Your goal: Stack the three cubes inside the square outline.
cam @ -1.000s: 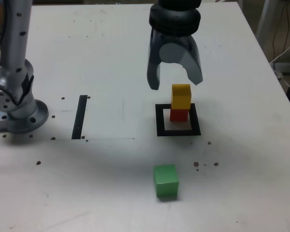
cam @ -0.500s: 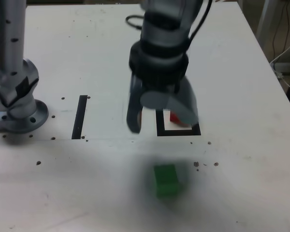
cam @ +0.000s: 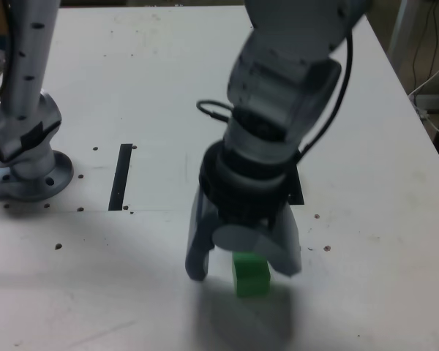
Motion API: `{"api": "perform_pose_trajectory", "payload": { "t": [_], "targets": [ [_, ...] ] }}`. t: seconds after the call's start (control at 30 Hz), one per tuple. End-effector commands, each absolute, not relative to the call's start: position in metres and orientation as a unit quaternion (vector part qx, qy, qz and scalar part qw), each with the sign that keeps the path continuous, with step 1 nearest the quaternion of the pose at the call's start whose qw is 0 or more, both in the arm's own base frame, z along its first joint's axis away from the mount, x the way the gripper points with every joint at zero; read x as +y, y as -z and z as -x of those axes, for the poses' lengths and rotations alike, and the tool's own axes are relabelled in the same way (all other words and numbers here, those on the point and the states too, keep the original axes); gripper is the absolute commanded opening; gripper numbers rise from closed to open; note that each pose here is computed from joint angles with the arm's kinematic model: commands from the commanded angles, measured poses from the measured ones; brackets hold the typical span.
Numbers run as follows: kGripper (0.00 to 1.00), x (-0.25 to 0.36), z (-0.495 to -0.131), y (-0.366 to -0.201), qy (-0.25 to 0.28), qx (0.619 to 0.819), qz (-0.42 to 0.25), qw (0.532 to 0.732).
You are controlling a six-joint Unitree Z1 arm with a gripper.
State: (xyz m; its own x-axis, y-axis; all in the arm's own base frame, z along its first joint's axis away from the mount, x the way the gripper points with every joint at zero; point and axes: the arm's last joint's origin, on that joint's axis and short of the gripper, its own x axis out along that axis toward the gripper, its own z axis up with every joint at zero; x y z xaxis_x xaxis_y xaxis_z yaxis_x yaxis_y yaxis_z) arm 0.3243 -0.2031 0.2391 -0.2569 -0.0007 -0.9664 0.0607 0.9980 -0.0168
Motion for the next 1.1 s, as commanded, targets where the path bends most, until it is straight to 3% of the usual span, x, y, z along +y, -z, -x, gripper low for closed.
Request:
{"api": "perform_pose_trajectory", "payload": {
  "t": [0.0,0.1,0.33,0.4,1.07],
  "targets": [
    [0.91,-0.208,-0.328,-0.231,0.033,0.795,-0.02,0.606],
    [0.78,-0.21,-0.332,-0.223,0.038,0.797,-0.019,0.602],
    [0.33,-0.209,-0.338,-0.216,0.038,0.794,-0.023,0.606],
    [0.27,-0.209,-0.339,-0.216,0.038,0.792,-0.025,0.608],
    [0.25,-0.206,-0.338,-0.217,0.039,0.792,-0.03,0.608]
  ]
}}
